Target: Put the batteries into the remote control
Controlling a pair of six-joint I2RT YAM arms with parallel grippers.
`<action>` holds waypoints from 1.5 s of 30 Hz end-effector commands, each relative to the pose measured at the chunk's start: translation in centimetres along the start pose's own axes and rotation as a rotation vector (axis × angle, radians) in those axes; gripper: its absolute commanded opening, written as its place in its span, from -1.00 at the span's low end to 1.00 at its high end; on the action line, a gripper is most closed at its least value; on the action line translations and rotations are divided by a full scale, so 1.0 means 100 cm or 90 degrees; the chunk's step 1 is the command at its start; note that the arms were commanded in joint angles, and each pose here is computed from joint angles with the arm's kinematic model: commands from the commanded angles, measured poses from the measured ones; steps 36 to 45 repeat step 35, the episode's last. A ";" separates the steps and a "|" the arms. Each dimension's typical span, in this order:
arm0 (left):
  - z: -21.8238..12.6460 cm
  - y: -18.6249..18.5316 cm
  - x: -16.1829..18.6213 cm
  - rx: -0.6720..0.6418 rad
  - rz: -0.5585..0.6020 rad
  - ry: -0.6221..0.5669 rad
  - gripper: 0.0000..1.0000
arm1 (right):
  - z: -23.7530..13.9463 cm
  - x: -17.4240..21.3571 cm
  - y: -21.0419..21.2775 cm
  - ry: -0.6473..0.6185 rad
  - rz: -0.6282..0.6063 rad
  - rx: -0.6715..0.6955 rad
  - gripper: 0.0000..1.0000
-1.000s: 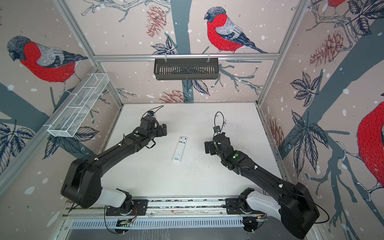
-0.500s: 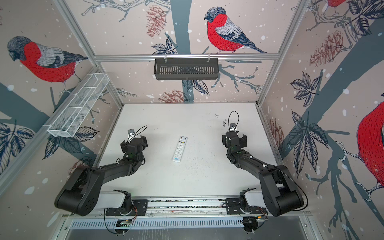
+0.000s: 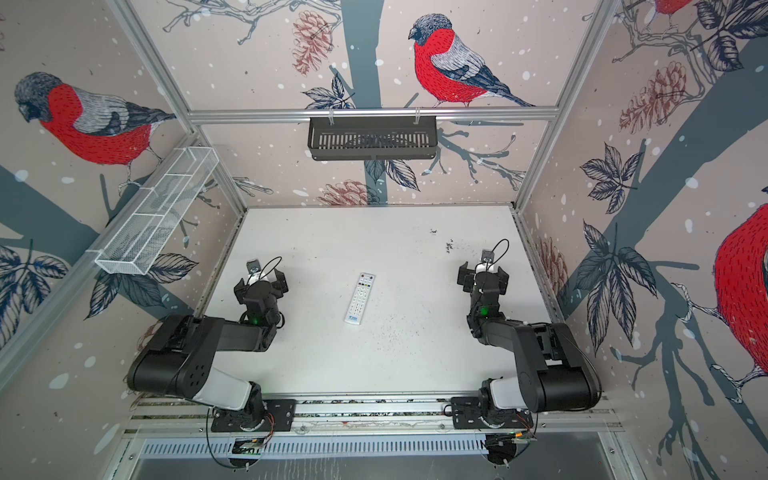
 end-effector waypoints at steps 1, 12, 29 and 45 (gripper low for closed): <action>0.000 -0.006 -0.015 0.045 -0.039 -0.059 0.93 | 0.004 0.000 -0.006 -0.043 0.025 0.006 0.99; -0.008 -0.002 -0.006 0.077 -0.039 -0.082 0.95 | -0.002 0.011 -0.010 -0.064 0.037 -0.042 0.99; -0.007 -0.004 -0.006 0.078 -0.035 -0.079 0.95 | -0.006 0.011 -0.010 -0.075 0.037 -0.034 0.99; -0.009 -0.004 -0.005 0.081 -0.035 -0.082 0.95 | -0.006 0.011 -0.010 -0.075 0.036 -0.034 0.99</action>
Point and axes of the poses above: each gripper's point midway between its finger pads, its own z axis out along the fingers, its own y axis along the line the jaws close on, x = y × z, the point moved 9 cm from there along -z, back along the fingers, and after that the axes turned 7 degrees about -z, right-handed, at the moved point
